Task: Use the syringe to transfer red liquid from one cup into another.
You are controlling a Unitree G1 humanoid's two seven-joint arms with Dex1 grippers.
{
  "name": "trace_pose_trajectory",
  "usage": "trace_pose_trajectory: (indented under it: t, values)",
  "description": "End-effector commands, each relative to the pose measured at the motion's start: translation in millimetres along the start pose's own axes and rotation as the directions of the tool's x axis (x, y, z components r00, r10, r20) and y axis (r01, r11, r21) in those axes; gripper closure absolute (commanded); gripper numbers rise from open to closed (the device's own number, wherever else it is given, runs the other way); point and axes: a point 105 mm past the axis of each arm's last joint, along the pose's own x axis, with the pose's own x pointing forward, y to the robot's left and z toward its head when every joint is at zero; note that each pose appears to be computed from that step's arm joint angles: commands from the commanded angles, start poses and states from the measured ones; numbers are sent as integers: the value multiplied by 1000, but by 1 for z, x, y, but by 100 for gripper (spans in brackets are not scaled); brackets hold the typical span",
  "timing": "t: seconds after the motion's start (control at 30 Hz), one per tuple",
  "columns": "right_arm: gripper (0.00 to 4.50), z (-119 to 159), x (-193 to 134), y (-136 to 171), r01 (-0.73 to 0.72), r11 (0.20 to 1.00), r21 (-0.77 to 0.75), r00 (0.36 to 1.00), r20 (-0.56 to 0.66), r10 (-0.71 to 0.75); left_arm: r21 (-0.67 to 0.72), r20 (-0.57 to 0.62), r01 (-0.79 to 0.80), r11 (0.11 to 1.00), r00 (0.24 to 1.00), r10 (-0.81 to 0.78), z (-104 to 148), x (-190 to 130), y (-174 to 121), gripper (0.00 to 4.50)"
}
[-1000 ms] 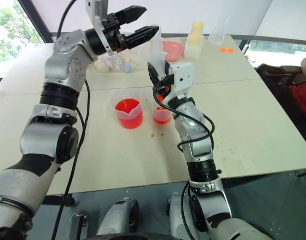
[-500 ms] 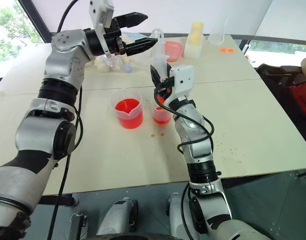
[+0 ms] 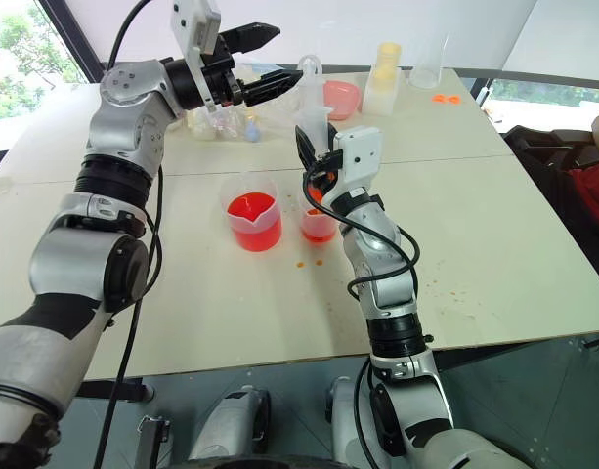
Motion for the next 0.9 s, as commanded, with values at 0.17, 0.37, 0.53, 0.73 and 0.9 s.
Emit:
trace_pose_trajectory:
  t: [0.17,0.37,0.53,0.73,0.9]
  values:
    - [308,20,3,15,-52,998,-36,995,86,55,95,-12,-1,995,1000,2,11,18,-2,47]
    - [308,18,3,17,-55,998,-34,995,83,57,143,-5,24,989,1000,-23,16,24,-7,169]
    - [308,19,3,17,-54,998,-32,995,86,57,152,14,49,987,999,-52,22,25,-10,405]
    - [308,21,5,18,-55,998,-29,994,95,58,87,101,153,984,982,-161,32,24,-25,448]
    - [308,25,7,17,-51,998,-34,992,113,54,28,109,262,965,958,-264,23,21,-47,448]
